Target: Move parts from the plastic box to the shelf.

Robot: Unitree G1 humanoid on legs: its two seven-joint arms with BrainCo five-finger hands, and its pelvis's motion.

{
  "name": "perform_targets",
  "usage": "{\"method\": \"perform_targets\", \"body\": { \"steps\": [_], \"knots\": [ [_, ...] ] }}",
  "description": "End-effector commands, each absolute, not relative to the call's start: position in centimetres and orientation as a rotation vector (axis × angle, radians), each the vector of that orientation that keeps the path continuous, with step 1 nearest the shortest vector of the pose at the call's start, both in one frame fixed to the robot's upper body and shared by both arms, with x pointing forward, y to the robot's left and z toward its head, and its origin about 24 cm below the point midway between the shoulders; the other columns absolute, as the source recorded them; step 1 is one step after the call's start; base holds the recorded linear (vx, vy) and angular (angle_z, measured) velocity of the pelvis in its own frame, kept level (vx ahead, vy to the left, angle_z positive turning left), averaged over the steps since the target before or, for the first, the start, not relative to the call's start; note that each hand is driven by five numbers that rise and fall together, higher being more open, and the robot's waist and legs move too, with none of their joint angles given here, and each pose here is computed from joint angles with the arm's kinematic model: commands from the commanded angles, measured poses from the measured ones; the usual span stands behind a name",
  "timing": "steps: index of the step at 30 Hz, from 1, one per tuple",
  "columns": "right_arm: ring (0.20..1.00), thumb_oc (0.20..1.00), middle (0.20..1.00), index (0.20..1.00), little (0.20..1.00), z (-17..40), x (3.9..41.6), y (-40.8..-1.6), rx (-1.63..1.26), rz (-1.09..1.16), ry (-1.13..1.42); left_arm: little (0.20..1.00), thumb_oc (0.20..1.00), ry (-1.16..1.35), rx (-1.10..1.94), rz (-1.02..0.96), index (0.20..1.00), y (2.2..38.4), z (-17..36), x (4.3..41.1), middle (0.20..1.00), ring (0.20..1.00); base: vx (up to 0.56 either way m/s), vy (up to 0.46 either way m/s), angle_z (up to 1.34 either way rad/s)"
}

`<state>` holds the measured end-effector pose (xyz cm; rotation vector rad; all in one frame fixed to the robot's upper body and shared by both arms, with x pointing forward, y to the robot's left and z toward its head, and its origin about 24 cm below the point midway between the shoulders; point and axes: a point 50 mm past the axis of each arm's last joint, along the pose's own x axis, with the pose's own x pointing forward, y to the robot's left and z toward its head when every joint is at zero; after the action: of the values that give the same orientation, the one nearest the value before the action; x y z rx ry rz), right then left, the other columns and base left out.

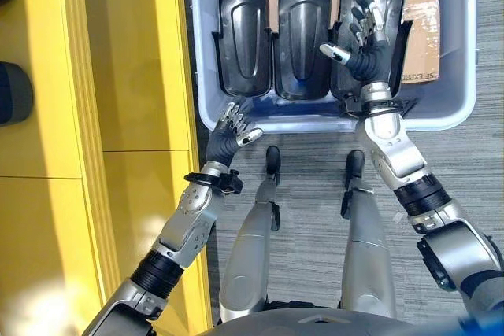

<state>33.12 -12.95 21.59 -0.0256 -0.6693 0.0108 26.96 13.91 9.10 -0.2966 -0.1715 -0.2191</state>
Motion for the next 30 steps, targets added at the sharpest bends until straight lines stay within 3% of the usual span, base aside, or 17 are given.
{"method": "perform_targets", "body": {
  "steps": [1, 11, 22, 30],
  "knots": [
    [1.0, 1.0, 1.0, 1.0, 1.0, 25.1, 30.1, -12.7, -0.018, -0.017, -0.947, 1.0, 1.0, -0.283, -0.285, -0.207, 1.0, 14.8, 11.1, 26.1, 1.0, 1.0, 0.0, 0.0, 0.0],
    [1.0, 1.0, 1.0, 1.0, 1.0, 26.3, 25.5, -13.6, -0.013, -0.123, -1.165, 1.0, 1.0, -0.309, -0.272, -0.172, 1.0, 15.4, 11.7, 25.5, 1.0, 1.0, 0.01, -0.006, -0.07],
    [1.0, 1.0, 1.0, 1.0, 1.0, 25.3, 27.8, -15.9, -0.263, -0.422, -1.12, 1.0, 1.0, -0.343, -0.267, -0.177, 1.0, 15.2, 12.1, 25.3, 1.0, 1.0, 0.0, -0.001, -0.01],
    [1.0, 1.0, 1.0, 1.0, 1.0, 24.0, 30.1, -17.4, -0.331, -0.505, -0.996, 1.0, 1.0, -0.339, -0.271, -0.181, 1.0, 15.1, 11.9, 25.5, 1.0, 1.0, 0.0, 0.0, 0.0]
  ]
}}
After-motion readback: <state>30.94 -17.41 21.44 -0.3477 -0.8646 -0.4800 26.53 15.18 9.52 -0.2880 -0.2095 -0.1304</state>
